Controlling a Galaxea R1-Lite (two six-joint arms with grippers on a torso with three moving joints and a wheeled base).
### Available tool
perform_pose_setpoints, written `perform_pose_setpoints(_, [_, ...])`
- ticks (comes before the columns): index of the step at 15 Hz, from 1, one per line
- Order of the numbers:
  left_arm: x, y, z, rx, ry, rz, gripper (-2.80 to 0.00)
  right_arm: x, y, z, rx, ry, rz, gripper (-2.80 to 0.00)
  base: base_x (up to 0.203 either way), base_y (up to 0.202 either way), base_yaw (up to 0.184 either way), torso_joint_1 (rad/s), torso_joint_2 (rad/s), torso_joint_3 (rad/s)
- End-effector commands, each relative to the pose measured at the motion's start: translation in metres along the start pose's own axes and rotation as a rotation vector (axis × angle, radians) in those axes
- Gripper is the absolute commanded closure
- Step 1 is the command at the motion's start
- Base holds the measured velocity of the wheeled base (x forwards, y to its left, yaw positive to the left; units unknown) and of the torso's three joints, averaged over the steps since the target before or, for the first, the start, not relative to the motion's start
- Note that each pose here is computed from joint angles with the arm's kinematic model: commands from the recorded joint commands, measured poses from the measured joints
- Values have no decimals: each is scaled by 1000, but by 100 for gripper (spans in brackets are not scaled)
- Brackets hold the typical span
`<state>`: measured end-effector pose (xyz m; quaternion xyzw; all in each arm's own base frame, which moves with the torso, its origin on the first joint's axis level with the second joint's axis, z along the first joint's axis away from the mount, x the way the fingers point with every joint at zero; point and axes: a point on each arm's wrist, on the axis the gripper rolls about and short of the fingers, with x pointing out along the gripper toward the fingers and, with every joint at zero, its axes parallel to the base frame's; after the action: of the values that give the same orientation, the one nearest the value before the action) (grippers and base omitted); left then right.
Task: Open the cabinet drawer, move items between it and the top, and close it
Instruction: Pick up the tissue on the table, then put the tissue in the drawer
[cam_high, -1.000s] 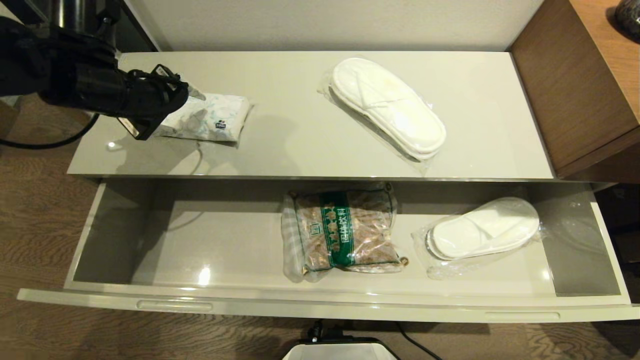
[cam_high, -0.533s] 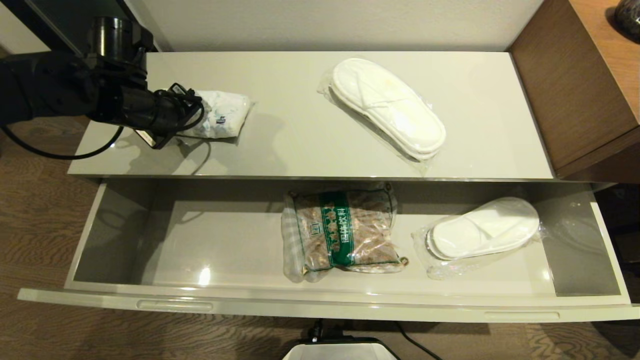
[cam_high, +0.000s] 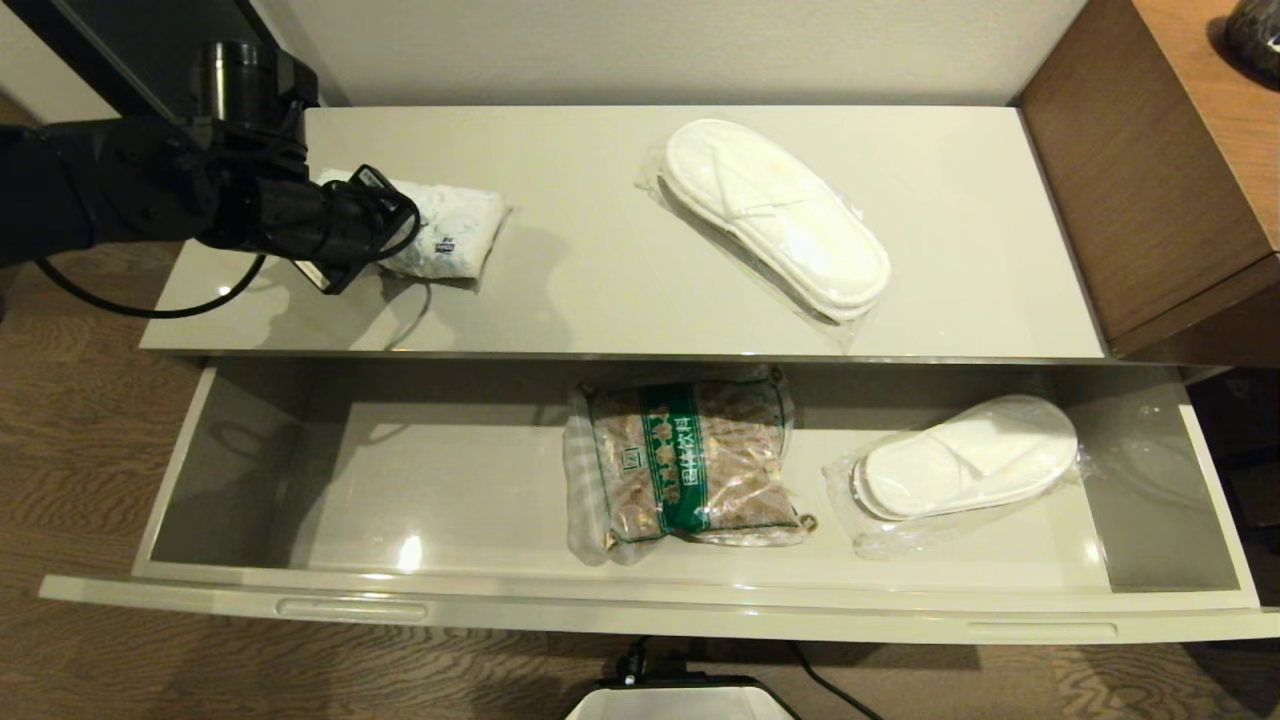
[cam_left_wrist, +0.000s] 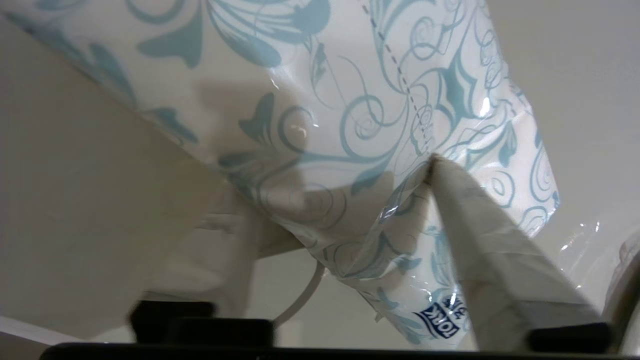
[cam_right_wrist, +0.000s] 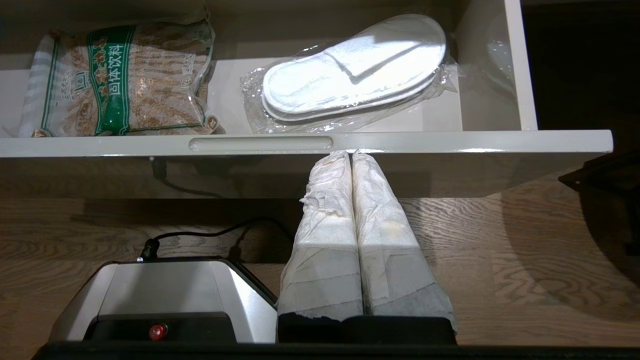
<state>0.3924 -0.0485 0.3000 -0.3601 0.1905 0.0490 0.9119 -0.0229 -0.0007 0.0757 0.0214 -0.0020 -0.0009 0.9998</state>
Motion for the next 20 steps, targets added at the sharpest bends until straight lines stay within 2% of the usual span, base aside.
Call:
perform_pose_setpoints(1, [-2, 0, -1, -4, 22, -8, 0, -2, 0, -1, 1, -20, 1, 0, 0, 0, 0, 0, 0, 0])
perform_pose_setpoints(7, [-36, -8, -4, 7, 92, 3, 0, -1, 0, -1, 0, -19, 1, 0, 0, 0, 0, 0, 0, 0])
perform_pose_setpoints(11, [-57, 5, -19, 4, 195, 29, 0, -1, 0, -1, 0, -19, 1, 0, 0, 0, 0, 0, 0, 0])
perform_pose_setpoints(14, [-103, 15, -33, 12, 241, 16, 0, -1, 0, -1, 0, -19, 1, 0, 0, 0, 0, 0, 0, 0])
perform_pose_setpoints(17, [-167, 18, -36, 15, 232, -56, 0, -1, 0, -1, 0, -19, 1, 0, 0, 0, 0, 0, 0, 0])
perform_pose_setpoints(20, [-217, 28, -43, 27, 278, -68, 0, -1, 0, -1, 0, -19, 1, 0, 0, 0, 0, 0, 0, 0])
